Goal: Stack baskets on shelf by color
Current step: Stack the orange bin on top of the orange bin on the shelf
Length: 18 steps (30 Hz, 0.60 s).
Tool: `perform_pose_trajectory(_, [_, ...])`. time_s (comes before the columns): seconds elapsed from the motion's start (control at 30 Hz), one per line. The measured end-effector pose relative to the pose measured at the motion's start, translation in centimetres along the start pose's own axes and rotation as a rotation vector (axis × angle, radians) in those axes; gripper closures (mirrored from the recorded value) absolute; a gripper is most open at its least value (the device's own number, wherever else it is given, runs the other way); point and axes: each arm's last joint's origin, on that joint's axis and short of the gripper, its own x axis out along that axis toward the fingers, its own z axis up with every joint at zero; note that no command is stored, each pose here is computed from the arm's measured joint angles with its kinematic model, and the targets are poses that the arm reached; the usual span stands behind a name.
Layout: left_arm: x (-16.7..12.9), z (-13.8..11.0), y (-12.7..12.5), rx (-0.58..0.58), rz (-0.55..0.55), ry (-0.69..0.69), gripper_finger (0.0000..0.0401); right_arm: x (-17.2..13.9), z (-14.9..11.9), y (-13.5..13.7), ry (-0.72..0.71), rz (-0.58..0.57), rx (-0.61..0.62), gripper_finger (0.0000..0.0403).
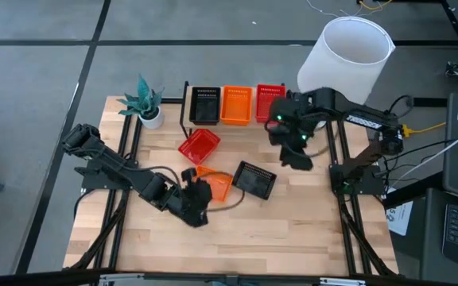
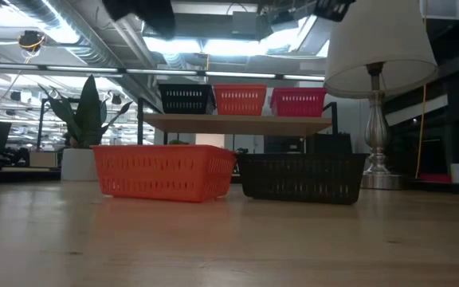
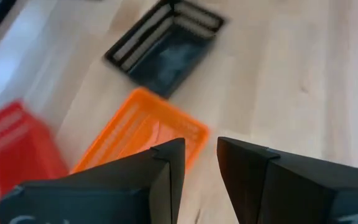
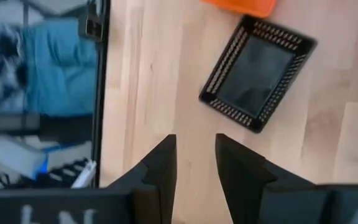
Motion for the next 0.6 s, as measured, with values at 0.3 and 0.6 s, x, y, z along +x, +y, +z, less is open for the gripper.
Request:
perform_pose_trajectory(0.3, [3.4, 0.2, 4.4, -0.019, 0.059, 0.225, 0.0311, 1.8, -2.5, 2.3, 0.095, -0.024, -0.093, 0.0293])
perform_pose_trajectory(0.6, [8.2, -0.4, 2.5, -0.027, -0.051, 0.215, 0.0295, 4.9, -3.3, 2.1, 0.156, -0.038, -0.048, 0.0292])
